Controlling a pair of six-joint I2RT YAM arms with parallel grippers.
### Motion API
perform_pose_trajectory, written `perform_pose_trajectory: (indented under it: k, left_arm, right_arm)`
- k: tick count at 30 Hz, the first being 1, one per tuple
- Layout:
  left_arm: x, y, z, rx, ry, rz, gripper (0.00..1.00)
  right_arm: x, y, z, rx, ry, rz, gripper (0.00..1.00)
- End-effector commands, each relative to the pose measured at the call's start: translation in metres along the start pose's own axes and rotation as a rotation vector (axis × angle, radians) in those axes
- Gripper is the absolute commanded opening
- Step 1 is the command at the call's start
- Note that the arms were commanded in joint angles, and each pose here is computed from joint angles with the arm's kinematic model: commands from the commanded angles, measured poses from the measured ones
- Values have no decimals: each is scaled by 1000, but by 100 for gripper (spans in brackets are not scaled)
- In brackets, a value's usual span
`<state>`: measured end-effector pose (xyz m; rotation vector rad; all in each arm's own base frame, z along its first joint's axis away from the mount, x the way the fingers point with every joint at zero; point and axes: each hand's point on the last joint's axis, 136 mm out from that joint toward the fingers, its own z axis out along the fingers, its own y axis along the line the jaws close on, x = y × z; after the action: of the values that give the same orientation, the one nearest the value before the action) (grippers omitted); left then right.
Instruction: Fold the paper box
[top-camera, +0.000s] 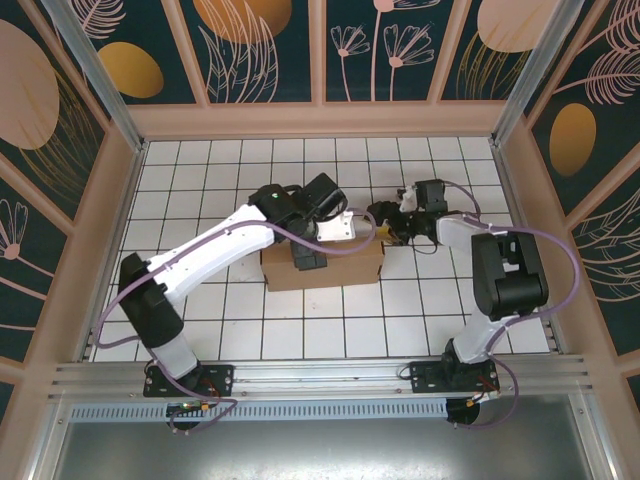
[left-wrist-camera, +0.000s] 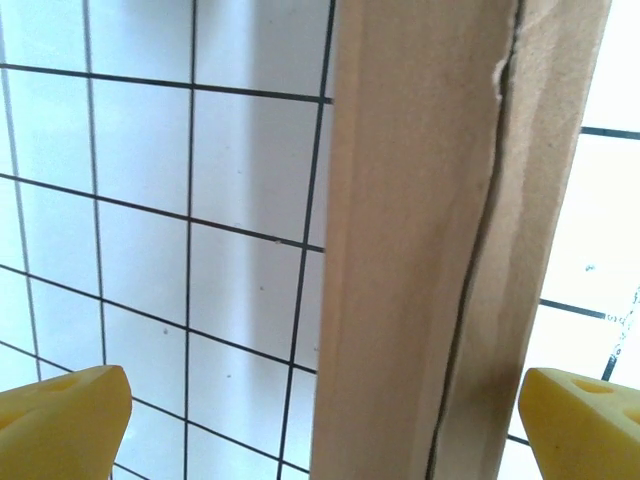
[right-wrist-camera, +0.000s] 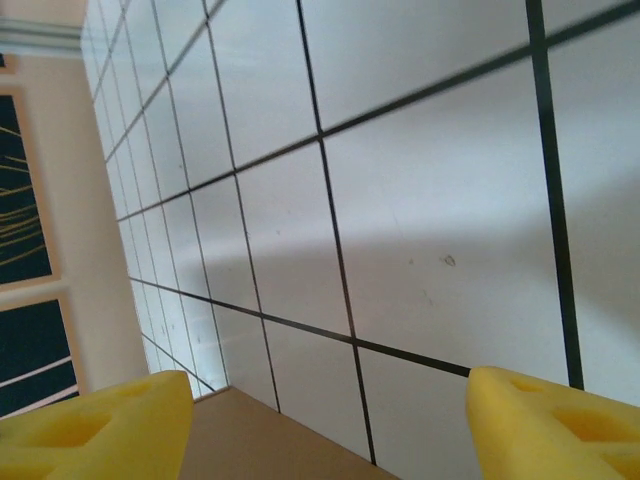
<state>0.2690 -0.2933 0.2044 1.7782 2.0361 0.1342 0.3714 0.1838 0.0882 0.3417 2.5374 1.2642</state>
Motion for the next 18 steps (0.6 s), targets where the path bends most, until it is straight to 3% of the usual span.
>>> perform_pose_trajectory:
  k: [1,6,9,11,13,15,17,18]
  left_arm:
    - [-13,7,-36,-35,-121,-39,99]
    - [-26,51,-68,-261,-254,-226,99]
    - [-23,88,-88,-448,-309,-463,99]
    - [-18,104,-93,-520,-337,-622,99]
    - [-24,104,-93,-473,-445,-766,96]
    - [-39,90,-94,-307,-619,-902,70]
    - [-46,78,-100,-155,-793,-1059,26]
    - [-45,74,-98,-100,-839,-1128,16]
  right_arm:
    - [-15,5,-18,8,-84,-14,73]
    - [-39,-2,-50,101,-211,3,72]
    - [-55,-2,-82,226,-333,-36,68]
    - [-61,9,-107,272,-426,-86,62]
    - [-64,21,-128,289,-490,-130,51]
    - [-62,34,-142,294,-522,-176,39]
    - [-57,48,-152,296,-533,-223,28]
    - [-53,55,-153,287,-528,-247,25]
